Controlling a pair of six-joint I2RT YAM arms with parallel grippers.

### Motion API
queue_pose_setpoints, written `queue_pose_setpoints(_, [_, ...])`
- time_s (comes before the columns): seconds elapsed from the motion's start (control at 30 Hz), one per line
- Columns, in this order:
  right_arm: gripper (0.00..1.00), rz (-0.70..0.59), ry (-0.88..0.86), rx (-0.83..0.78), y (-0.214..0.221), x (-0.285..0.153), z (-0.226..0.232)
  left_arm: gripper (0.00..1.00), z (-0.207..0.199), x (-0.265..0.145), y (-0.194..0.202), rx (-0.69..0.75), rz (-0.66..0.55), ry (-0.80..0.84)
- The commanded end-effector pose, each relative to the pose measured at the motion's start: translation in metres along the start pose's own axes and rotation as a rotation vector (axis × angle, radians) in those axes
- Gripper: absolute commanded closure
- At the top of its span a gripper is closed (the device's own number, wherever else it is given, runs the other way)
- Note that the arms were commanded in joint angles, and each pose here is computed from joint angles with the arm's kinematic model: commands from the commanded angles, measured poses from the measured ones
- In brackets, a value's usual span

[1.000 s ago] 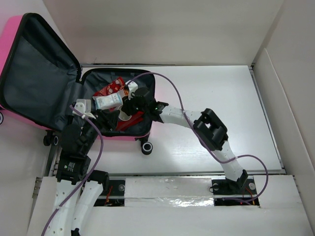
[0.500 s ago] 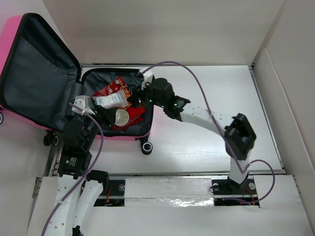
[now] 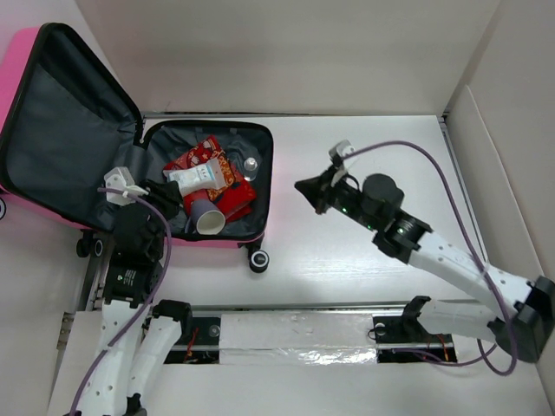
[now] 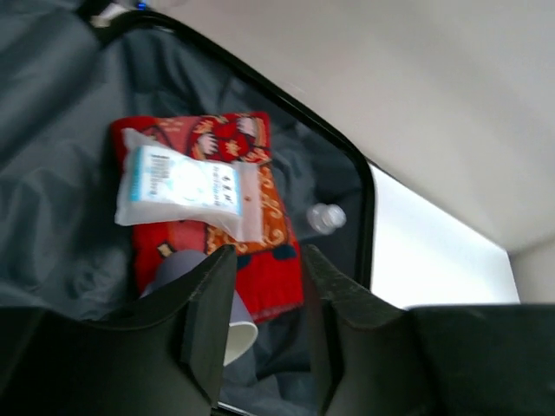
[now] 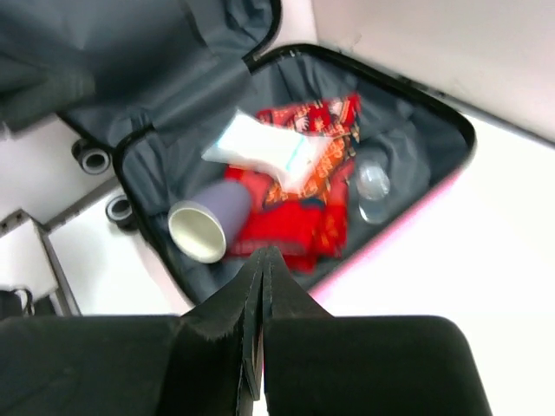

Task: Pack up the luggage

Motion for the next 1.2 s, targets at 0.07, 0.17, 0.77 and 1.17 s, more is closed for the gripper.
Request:
queue_pose_setpoints(0.07, [1.00,-0.020,0.075,0.004,0.027,-0.049,-0.009,0.72,0.002,0.007,-0.032,-0.099,-0.164,-0.181])
queue_pose_setpoints(0.17, [1.00,-0.055,0.115,0.016,0.022,-0.062,-0.019,0.73,0.018,0.010,-0.039,-0.081,-0.232,-0.341])
queue_pose_setpoints(0.77, [0.81,-0.046,0.050,-0.024,0.002,-0.083,-0.012,0.29,0.134,0.000,-0.123,0.044,-0.367,-1.061])
queue_pose_setpoints(1.17, [0.80,0.038,0.021,-0.031,0.025,-0.058,0.000,0.43,0.123,0.002,-0.139,0.085,-0.468,-1.094])
Point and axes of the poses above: each gripper's point midway between its finger pads, its own x axis out along the fingers, its own z axis along the line the jaws close on, y = z × x, the point moved 6 cm from there along -x, back along the fingers, and after that the axes turned 13 degrees about -x, right-handed, at the moved point
